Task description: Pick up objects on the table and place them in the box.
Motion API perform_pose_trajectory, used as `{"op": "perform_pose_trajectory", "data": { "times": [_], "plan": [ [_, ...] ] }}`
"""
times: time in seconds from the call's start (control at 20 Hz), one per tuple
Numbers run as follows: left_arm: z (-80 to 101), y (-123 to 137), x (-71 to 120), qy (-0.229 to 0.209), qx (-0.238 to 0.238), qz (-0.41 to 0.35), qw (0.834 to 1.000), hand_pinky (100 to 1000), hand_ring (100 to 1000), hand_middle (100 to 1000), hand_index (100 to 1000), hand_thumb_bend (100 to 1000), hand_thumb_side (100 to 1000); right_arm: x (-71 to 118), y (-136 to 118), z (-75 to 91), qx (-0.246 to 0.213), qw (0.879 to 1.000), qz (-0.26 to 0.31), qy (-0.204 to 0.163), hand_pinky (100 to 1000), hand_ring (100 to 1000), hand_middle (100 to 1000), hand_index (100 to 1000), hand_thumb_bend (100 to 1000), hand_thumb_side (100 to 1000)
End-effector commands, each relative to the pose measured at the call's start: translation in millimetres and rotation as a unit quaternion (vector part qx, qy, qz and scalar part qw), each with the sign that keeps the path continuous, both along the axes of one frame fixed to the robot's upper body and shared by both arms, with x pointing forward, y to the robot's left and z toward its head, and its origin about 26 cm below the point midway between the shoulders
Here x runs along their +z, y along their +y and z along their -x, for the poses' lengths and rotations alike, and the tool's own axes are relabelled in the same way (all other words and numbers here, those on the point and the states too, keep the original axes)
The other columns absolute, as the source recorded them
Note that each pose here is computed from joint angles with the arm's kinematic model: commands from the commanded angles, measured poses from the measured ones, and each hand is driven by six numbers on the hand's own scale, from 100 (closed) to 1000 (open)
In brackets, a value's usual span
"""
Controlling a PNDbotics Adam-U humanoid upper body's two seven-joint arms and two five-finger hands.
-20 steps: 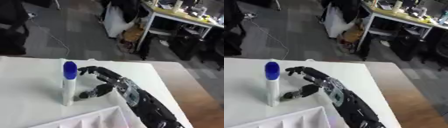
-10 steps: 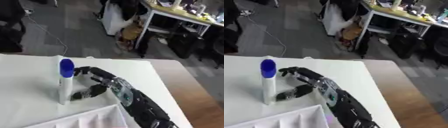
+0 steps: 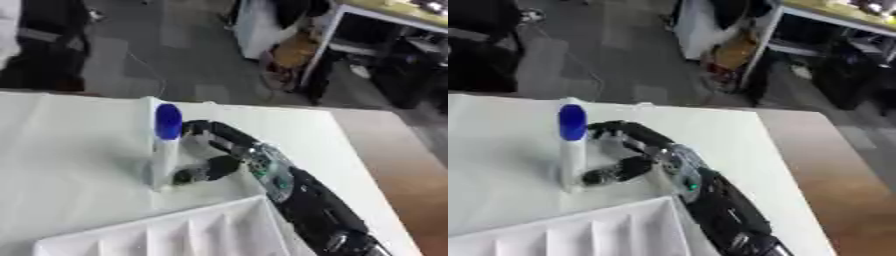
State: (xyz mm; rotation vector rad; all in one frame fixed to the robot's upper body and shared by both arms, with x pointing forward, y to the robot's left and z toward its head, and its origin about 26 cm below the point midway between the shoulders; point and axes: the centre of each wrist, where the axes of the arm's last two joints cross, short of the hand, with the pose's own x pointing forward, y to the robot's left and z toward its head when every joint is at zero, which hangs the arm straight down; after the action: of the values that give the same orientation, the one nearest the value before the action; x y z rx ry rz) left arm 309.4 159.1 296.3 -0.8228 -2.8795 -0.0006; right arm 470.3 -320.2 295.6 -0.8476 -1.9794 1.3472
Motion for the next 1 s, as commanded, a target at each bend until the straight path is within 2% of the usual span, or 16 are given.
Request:
{"op": "perform_pose_trajectory", "data": {
  "times": [0.05,0.45,0.5,0.55,0.6,0.65,0.8,1.0],
  "plan": [
    [4.9,-2.4,7.5,-0.02,-0.008,0.006,1.0,615,606,719,861,587,990,8.4,0.7,0.2,0.001,1.0,0.007,-0.008,853,956,779,970,767,794],
    [5.0,-3.0,7.2,-0.019,-0.01,0.007,1.0,615,606,719,861,586,992,6.7,-1.4,-0.9,0.003,1.0,-0.002,0.004,877,981,794,1000,807,826],
    [5.0,-3.1,7.1,-0.019,-0.01,0.007,1.0,615,606,719,861,586,992,7.3,-1.9,-0.7,0.001,1.0,-0.006,0.003,877,981,792,1000,856,810],
    [5.0,-3.2,7.1,-0.019,-0.01,0.007,1.0,614,605,719,861,586,992,7.6,-2.2,-0.7,0.0,1.0,-0.009,0.002,876,982,786,1000,813,832],
    [5.0,-3.2,7.1,-0.019,-0.01,0.007,1.0,614,605,718,861,586,993,7.7,-2.5,-0.8,-0.002,1.0,-0.015,0.002,876,982,784,1000,841,829],
    [5.0,-3.3,7.1,-0.019,-0.011,0.008,1.0,614,605,718,861,586,992,7.4,-2.7,-1.0,-0.003,1.0,-0.022,0.001,873,984,777,1000,822,834],
    [5.0,-3.3,7.2,-0.019,-0.011,0.009,1.0,614,606,718,861,585,993,3.8,-2.9,-2.5,-0.006,0.999,-0.049,0.007,886,1000,772,1000,867,796],
    [4.9,-3.1,6.9,-0.019,-0.01,0.009,1.0,613,605,718,861,586,994,4.3,-0.1,-2.9,-0.001,0.997,-0.069,0.026,909,1000,774,1000,880,789]
  ]
}}
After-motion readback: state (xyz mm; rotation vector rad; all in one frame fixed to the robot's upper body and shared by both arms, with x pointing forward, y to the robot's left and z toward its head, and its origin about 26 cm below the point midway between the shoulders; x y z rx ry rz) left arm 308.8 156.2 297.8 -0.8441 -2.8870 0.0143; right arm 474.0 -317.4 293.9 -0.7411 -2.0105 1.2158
